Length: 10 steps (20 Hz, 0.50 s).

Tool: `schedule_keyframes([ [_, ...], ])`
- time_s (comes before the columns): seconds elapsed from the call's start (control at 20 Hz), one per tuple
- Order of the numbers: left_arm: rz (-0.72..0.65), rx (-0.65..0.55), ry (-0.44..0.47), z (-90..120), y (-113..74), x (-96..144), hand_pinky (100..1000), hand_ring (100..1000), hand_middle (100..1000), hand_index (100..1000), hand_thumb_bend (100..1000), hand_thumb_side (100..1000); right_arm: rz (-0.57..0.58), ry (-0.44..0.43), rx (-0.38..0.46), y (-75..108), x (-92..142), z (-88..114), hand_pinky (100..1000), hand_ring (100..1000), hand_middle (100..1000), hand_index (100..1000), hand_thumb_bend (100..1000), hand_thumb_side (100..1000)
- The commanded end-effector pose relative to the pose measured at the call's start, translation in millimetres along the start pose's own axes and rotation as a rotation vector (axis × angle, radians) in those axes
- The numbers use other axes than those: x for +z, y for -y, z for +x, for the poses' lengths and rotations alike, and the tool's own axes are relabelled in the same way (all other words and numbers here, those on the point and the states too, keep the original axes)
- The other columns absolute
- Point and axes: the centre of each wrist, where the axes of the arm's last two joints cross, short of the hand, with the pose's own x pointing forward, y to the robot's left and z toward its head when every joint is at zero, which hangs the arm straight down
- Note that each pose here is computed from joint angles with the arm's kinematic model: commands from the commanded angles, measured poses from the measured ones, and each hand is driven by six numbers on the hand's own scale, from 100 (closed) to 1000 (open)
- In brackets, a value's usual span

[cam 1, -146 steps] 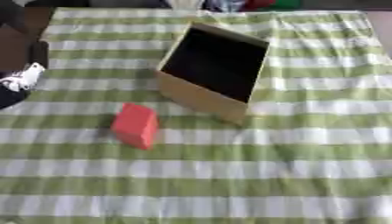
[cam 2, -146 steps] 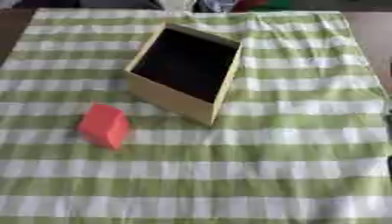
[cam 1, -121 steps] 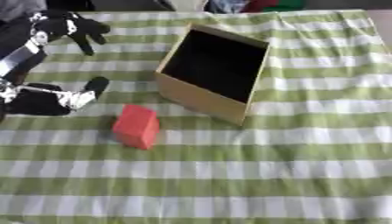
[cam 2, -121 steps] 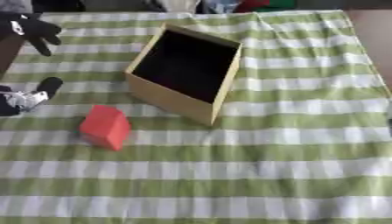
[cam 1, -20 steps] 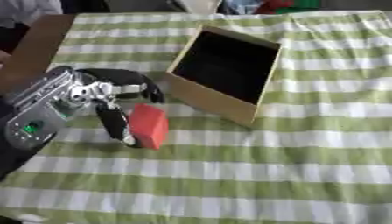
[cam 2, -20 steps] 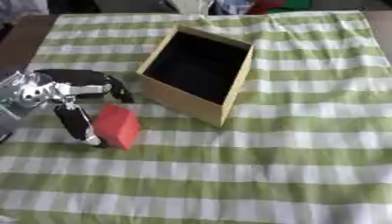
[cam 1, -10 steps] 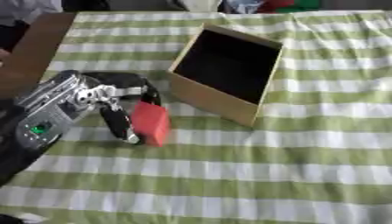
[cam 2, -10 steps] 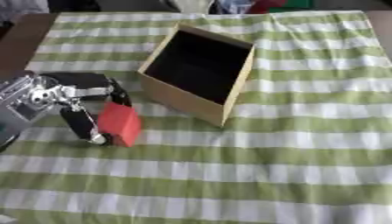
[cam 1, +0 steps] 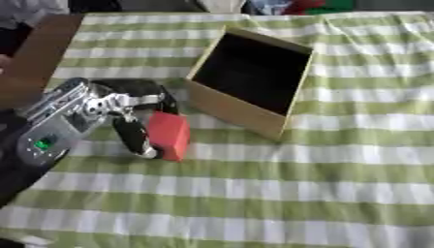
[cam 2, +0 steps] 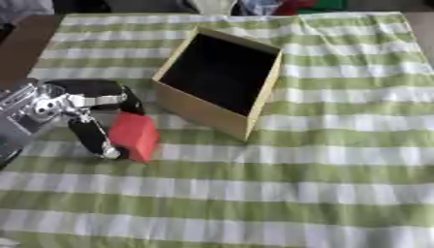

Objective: Pick up objects on the table and place them in the box.

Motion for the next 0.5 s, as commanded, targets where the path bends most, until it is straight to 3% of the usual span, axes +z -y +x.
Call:
schedule_keyframes([
  [0.05,0.051,-0.029,-0.017,-4,-12.6,13,806,691,474,484,311,100,-0.001,0.030,0.000,2.1,-4,8,888,727,716,881,100,610],
  [0.3,0.084,-0.071,-0.002,-3,-22.5,24,775,686,466,479,342,100,-0.003,0.033,0.003,2.7,-4,8,888,728,716,880,100,609],
  [0.5,0.122,-0.091,0.022,1,-31.6,33,762,673,458,475,299,100,-0.006,0.035,0.003,3.0,-4,8,889,728,716,880,100,609],
])
